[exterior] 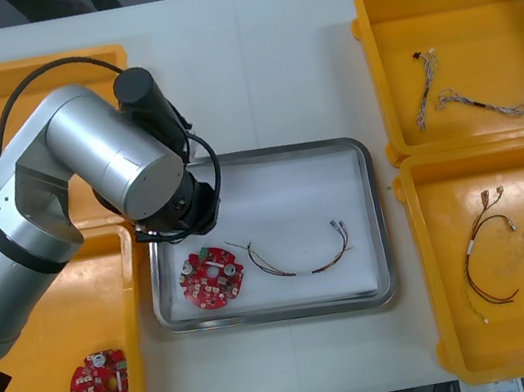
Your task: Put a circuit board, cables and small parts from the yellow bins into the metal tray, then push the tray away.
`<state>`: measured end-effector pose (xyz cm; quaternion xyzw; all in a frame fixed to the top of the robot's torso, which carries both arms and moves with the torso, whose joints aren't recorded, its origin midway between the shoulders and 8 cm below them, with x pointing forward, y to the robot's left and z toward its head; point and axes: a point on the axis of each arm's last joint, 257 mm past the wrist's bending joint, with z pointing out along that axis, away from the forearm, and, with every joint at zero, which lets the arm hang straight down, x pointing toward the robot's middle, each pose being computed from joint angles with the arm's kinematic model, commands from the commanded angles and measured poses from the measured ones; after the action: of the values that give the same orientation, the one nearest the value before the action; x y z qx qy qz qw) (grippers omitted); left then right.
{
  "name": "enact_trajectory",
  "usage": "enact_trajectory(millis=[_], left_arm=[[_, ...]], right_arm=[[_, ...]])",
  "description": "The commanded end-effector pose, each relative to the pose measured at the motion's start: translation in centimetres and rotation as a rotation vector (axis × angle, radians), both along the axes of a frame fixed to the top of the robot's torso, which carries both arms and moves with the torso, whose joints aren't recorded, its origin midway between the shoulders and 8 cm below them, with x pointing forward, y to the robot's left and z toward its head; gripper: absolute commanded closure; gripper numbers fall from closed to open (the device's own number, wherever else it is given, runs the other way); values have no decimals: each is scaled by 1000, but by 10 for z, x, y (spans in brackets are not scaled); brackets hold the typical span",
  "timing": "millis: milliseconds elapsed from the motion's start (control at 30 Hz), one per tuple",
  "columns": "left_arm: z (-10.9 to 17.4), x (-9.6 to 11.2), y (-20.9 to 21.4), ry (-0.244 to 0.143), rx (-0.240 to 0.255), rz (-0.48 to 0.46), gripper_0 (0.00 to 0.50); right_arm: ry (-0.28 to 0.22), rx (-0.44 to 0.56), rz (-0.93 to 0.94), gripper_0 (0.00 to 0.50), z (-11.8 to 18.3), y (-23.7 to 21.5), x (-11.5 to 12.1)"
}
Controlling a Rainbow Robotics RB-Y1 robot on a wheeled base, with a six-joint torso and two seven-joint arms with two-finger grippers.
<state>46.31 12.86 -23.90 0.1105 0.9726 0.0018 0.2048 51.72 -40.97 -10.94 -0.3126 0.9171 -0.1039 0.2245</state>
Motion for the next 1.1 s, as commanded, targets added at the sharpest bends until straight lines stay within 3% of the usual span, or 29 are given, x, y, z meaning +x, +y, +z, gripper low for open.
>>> enact_trajectory(millis=[33,300,567,833,1100], left_arm=[[58,5,-24,-79,-94,16,0],[103,4,-7,-131,-135,41,0],[137,19,54,-178,-96,69,0],[147,37,110,-180,-72,130,0],[156,55,148,-202,-74,150,0]], right_arm=[[-70,-87,97,0,26,-6,21],[-102,-128,204,0,23,-13,46],[-100,-97,238,0,4,-5,66],[-101,-103,250,0,-25,9,81],[-58,-29,239,0,-59,27,80]])
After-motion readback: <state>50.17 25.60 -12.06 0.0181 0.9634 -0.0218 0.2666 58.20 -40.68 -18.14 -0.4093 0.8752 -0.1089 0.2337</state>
